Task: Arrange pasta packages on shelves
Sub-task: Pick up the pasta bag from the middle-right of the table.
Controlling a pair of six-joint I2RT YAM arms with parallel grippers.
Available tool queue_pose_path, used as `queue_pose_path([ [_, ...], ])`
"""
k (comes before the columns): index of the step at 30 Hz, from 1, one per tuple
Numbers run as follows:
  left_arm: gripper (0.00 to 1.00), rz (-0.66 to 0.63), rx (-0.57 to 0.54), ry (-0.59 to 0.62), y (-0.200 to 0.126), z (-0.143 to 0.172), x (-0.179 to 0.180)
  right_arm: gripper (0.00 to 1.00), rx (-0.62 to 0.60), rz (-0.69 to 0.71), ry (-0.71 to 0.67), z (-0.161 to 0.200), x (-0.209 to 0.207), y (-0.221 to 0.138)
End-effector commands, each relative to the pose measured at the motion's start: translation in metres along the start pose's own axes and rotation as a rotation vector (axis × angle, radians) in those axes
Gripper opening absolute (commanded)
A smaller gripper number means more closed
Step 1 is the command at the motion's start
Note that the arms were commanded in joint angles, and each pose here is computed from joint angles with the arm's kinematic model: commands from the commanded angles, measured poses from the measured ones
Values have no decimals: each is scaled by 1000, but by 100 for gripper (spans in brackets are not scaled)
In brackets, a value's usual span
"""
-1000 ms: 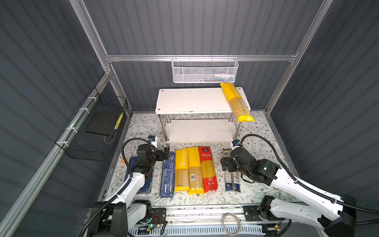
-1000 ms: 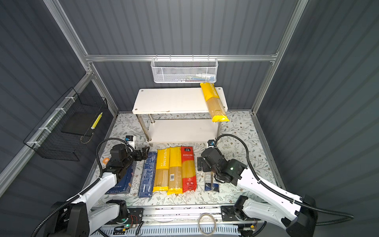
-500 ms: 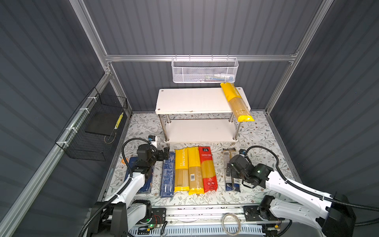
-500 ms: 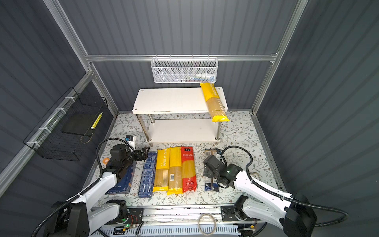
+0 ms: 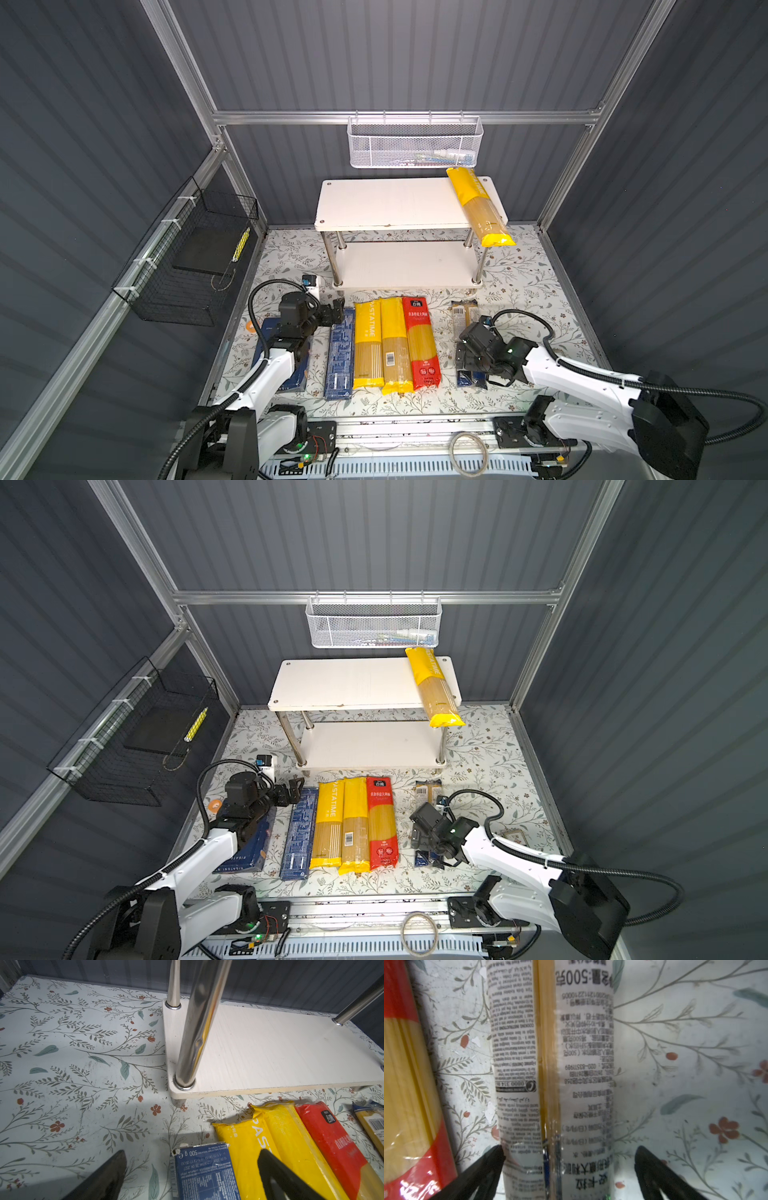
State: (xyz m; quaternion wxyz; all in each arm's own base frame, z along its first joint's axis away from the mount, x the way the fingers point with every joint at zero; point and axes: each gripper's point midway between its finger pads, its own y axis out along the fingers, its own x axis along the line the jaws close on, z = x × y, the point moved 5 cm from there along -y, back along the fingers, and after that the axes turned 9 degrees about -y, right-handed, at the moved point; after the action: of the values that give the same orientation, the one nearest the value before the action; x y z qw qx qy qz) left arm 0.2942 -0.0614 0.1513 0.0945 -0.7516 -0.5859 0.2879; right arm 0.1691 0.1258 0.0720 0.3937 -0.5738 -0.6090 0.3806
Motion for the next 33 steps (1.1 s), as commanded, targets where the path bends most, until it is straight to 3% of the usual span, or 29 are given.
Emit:
queue_pose_path([
  [1,99,1,-16,22,-1,-4,-3,99,-2,-35,-38,-9,12,2],
  [16,99,-2,-4,23,1,-3,-3,99,21,-21,-38,-17,8,14],
  [33,99,-2,-5,31,1,-3,-5,99,136,59,-75,-20,2,39],
])
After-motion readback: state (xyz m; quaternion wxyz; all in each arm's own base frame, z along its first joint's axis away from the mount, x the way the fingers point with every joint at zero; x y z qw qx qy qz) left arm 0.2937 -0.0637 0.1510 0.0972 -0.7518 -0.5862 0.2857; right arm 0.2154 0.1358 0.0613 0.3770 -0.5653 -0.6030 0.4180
